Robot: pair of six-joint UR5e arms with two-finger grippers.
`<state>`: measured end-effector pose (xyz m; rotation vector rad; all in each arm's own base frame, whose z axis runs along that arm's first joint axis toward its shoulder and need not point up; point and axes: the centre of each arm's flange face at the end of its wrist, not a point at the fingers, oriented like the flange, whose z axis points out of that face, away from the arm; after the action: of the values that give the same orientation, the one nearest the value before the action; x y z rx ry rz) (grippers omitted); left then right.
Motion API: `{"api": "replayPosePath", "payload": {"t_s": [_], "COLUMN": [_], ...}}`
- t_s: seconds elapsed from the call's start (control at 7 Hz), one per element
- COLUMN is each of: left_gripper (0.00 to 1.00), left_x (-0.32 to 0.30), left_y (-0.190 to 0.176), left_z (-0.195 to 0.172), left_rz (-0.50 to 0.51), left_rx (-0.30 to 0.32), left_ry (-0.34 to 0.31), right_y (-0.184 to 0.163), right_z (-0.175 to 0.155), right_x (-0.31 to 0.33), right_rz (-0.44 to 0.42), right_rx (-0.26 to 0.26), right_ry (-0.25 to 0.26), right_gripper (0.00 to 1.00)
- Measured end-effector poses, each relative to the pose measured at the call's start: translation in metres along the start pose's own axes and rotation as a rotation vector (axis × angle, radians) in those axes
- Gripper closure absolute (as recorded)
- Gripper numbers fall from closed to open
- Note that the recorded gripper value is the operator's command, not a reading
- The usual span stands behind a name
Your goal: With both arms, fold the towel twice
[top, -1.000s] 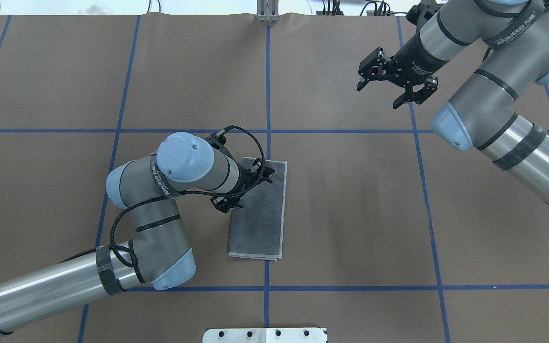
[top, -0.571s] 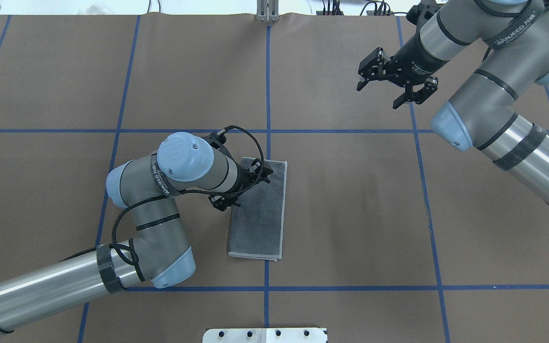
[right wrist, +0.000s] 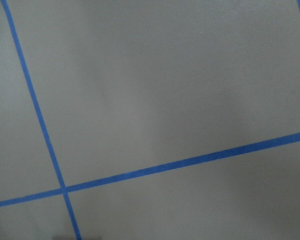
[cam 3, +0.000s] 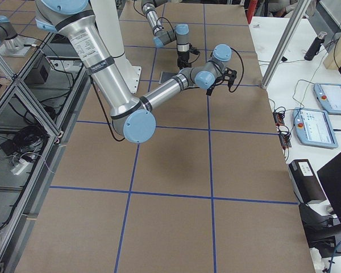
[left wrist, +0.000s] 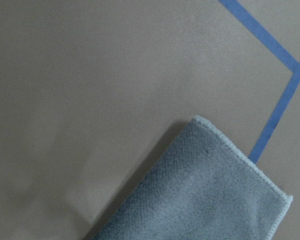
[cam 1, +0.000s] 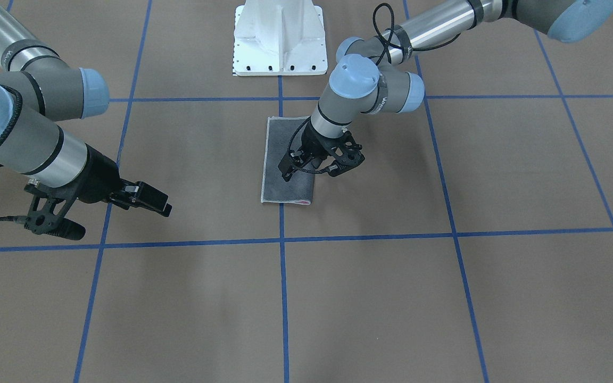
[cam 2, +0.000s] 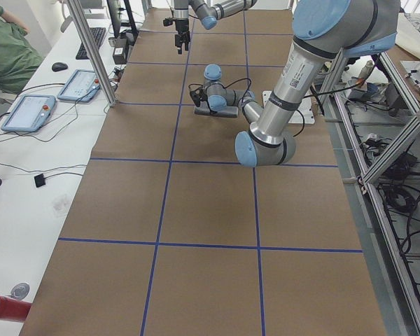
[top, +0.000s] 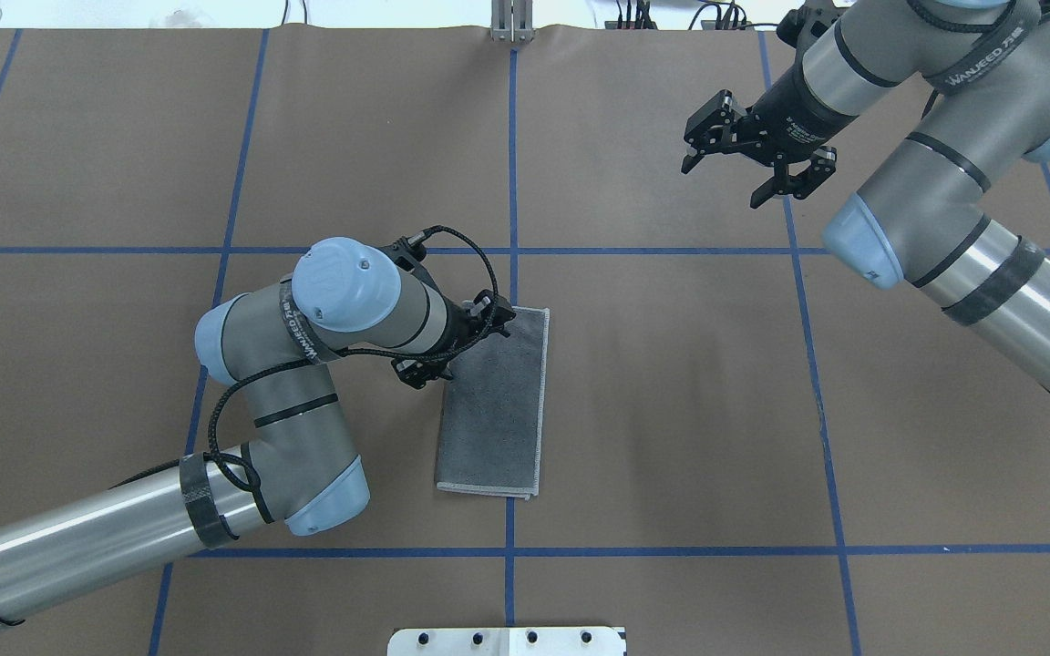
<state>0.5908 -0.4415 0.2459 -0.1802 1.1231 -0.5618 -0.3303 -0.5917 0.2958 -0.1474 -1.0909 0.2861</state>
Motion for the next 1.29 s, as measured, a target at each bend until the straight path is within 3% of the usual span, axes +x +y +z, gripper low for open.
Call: {"api": "replayPosePath", "payload": {"t_s": [0.71,1.29], "left_gripper": [0.0,0.0], "left_x": [-0.019,-0.056], "left_y": [-0.002,0.048], "left_z": [-0.04,-0.027], "left_rz": [0.005,0.043], "left_rx": [-0.029,-0.043], "left_ry": [0.033,0.015], "right_y": [0.0,0.001], "right_z": [0.0,0.0], "right_x": [0.0,0.0], "right_rz": [-0.001,0.0], "right_rx": [0.0,-0.001], "right_ry": [-0.001,0.0], "right_gripper": [0.0,0.0]}}
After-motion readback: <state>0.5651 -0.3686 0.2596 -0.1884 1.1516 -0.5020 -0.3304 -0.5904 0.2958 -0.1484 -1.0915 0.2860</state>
